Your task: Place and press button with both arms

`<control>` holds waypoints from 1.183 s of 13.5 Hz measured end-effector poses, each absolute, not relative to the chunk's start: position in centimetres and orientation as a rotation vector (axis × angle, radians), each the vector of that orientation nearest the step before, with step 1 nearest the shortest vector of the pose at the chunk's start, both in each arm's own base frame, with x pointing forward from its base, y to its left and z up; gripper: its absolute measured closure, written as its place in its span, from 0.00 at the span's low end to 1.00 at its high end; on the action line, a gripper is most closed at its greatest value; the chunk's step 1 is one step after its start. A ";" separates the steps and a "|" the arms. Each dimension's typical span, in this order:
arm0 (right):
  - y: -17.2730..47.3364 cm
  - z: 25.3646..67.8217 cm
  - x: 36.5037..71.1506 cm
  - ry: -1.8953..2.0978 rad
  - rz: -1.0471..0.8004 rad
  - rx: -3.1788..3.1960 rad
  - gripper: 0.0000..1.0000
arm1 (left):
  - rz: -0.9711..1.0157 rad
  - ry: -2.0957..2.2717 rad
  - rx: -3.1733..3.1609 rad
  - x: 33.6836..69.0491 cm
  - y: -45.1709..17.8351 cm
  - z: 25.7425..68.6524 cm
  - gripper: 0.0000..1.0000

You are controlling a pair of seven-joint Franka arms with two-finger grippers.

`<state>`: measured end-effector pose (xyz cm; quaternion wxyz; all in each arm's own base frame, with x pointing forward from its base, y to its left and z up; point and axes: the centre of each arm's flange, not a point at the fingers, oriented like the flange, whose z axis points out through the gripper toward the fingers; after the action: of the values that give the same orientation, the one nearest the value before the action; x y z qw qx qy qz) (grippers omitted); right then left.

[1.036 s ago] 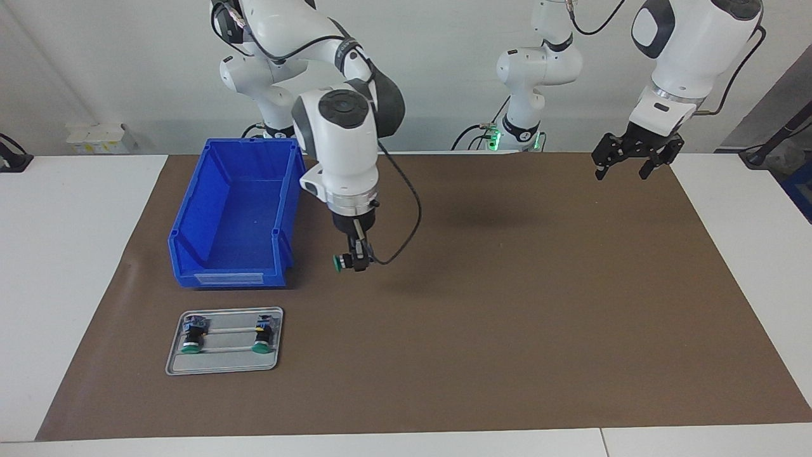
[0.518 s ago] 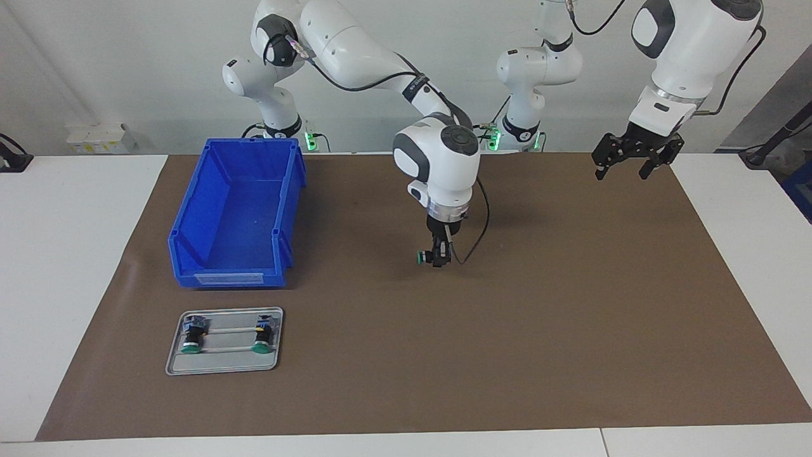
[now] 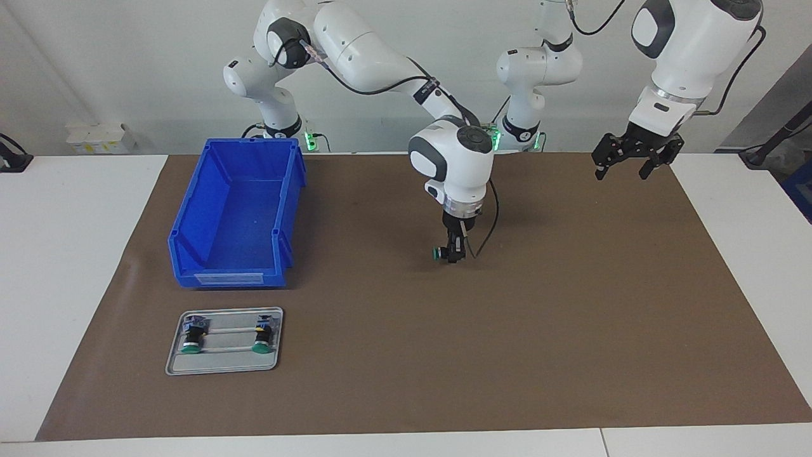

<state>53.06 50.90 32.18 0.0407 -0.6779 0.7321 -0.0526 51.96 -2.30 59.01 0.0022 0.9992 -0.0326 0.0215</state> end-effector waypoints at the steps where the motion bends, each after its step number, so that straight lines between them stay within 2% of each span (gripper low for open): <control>1: 51.2 31.3 52.4 2.225 -0.165 -2.088 0.58 | 0.068 -0.102 3.135 52.0 -2.3 59.0 0.00; 4: 51.7 29.7 51.0 2.196 -0.182 -2.126 0.58 | 0.068 -0.102 3.135 52.0 -2.3 59.0 0.00; 5: 51.7 29.6 50.9 2.197 -0.183 -2.128 0.52 | 0.068 -0.102 3.135 52.0 -2.3 59.0 0.00; 8: 51.3 30.3 50.7 2.200 -0.211 -2.153 0.21 | 0.068 -0.102 3.135 52.0 -2.3 59.0 0.00; 9: 51.1 31.1 50.7 2.191 -0.241 -2.172 0.08 | 0.068 -0.102 3.135 52.0 -2.3 59.0 0.00; 10: 50.7 32.6 50.7 2.172 -0.254 -2.195 0.00 | 0.068 -0.102 3.135 52.0 -2.3 59.0 0.00; 13: 47.1 39.8 51.5 2.068 -0.255 -2.262 0.00 | 0.068 -0.102 3.135 52.0 -2.3 59.0 0.00; 16: 38.5 46.0 53.2 1.895 -0.257 -2.401 0.00 | 0.068 -0.102 3.135 52.0 -2.3 59.0 0.00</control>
<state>53.17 38.47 46.04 0.0361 -0.7816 0.6170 -0.0836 51.96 -2.30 59.01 0.0022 0.9992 -0.0326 0.0215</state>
